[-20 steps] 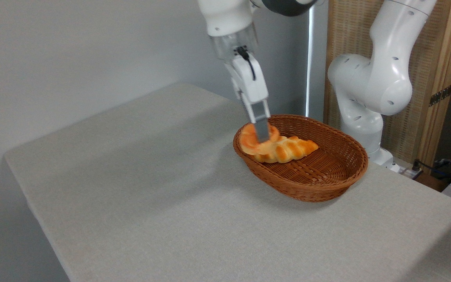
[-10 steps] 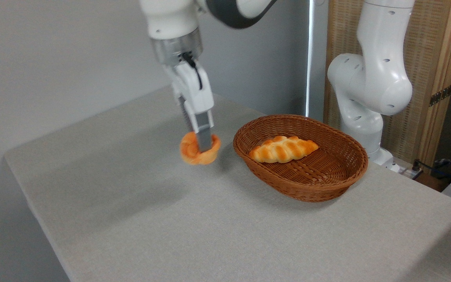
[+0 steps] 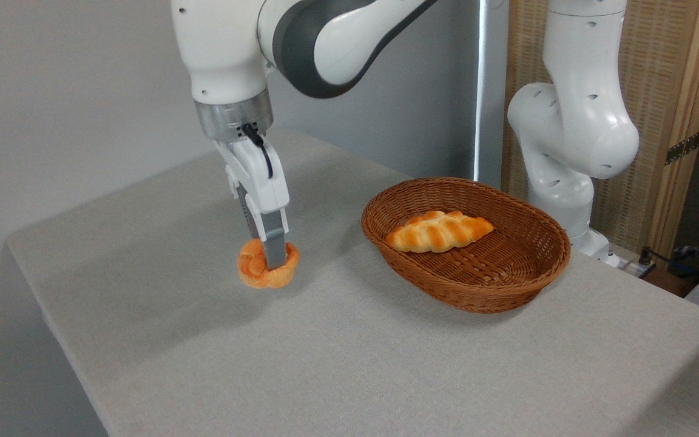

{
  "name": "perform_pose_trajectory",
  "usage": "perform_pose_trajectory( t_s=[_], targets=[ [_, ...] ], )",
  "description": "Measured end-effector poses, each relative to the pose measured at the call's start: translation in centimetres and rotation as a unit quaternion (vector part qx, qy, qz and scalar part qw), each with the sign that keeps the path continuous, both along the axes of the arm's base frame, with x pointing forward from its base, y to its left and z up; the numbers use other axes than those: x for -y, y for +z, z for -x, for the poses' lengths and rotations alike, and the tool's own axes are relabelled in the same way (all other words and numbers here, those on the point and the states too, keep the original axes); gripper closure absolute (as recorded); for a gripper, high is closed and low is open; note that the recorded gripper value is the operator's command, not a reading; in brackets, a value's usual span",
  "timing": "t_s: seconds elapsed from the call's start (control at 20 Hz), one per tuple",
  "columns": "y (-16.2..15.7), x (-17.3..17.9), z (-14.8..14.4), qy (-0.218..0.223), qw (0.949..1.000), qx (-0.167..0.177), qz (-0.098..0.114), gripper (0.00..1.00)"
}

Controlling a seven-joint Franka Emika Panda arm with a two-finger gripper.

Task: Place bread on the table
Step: 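Lower the held bun onto the tabletop, then open the gripper and raise it away from the bun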

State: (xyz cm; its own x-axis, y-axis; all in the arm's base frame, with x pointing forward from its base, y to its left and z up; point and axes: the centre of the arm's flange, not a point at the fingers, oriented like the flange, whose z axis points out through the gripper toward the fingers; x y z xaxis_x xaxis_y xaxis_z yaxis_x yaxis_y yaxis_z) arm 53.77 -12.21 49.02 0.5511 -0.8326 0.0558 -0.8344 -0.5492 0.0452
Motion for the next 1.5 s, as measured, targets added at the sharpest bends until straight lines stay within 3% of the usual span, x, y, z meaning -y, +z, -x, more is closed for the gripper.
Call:
perform_pose_trajectory(
  t_s=[0.15, 0.3, 1.2, 1.5],
  targets=[
    [-1.1, 1.3, -0.8, 0.005, 0.9999, 0.014, 0.001, 0.14],
    [-2.4, 1.9, -1.5, 0.002, 0.9998, 0.021, -0.005, 0.01],
    [-2.6, 1.9, -2.1, 0.004, 0.9995, 0.029, -0.006, 0.0],
    [1.4, 1.5, -3.0, 0.082, 0.9951, 0.055, 0.006, 0.0]
  ],
)
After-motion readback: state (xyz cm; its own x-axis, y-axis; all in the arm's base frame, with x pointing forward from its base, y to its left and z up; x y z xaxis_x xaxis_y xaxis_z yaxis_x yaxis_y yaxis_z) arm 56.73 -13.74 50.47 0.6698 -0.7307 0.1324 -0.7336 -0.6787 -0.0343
